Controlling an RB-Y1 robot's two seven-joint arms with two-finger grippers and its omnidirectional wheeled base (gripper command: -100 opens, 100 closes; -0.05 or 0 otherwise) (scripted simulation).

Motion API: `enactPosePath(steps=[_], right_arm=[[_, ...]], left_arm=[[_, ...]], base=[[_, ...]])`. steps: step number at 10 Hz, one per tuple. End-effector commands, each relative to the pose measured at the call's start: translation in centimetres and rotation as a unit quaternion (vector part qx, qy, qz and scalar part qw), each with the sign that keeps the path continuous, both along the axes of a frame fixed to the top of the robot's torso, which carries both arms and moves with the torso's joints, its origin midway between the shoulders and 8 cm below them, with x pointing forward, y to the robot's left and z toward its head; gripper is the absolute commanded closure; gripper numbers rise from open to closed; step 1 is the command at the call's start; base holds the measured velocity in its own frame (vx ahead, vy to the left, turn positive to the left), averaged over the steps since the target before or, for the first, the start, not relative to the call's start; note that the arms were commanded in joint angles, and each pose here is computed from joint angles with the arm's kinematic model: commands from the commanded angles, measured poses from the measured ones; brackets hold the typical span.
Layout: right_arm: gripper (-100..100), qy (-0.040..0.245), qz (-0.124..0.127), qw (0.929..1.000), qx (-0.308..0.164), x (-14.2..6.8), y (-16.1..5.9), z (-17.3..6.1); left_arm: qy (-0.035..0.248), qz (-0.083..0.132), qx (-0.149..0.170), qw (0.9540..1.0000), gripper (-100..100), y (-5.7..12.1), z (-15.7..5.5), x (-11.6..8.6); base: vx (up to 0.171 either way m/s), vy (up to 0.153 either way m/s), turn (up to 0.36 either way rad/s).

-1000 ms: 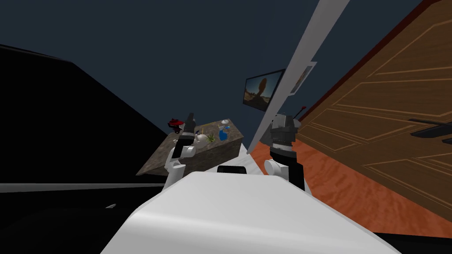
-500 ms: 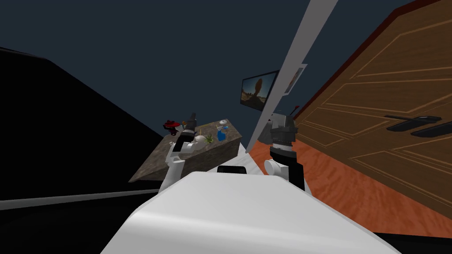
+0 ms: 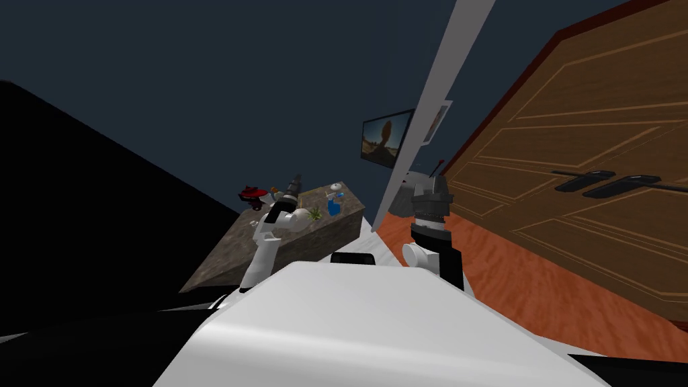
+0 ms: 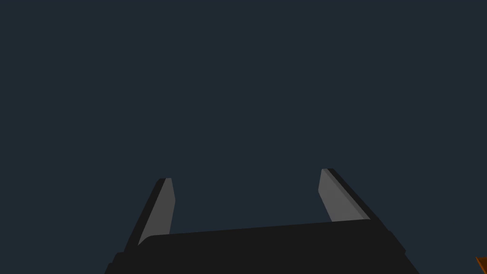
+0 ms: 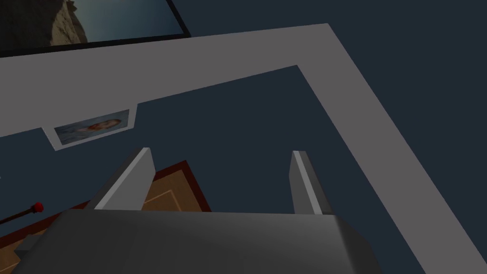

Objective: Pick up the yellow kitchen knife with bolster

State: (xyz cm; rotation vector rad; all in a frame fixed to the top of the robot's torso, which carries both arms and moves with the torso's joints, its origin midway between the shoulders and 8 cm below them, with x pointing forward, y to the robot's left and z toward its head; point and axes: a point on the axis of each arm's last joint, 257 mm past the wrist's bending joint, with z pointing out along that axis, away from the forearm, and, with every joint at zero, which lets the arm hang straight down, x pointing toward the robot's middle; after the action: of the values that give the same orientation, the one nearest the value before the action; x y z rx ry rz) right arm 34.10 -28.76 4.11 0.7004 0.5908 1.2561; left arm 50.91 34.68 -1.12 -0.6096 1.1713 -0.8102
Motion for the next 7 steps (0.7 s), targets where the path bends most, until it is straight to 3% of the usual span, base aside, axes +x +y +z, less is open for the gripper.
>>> enactPosePath(steps=[1,4,7], right_arm=[[0,0.000,0.000,1.0000,0.000,0.0,0.0,0.0],[0,0.000,0.000,1.0000,0.000,0.0,0.0,0.0],[0,0.000,0.000,1.0000,0.000,0.0,0.0,0.0]], left_arm=[[0.028,0.003,0.006,0.9996,-100,0.6,-1.1,1.2],[0.074,0.010,0.010,0.9972,-100,1.4,-3.3,2.5],[0.130,0.016,0.020,0.9912,-100,2.7,-6.1,4.3]], base=[[0.000,-0.005,-0.162],[0.001,-0.004,-0.108],[0.002,-0.007,-0.139]])
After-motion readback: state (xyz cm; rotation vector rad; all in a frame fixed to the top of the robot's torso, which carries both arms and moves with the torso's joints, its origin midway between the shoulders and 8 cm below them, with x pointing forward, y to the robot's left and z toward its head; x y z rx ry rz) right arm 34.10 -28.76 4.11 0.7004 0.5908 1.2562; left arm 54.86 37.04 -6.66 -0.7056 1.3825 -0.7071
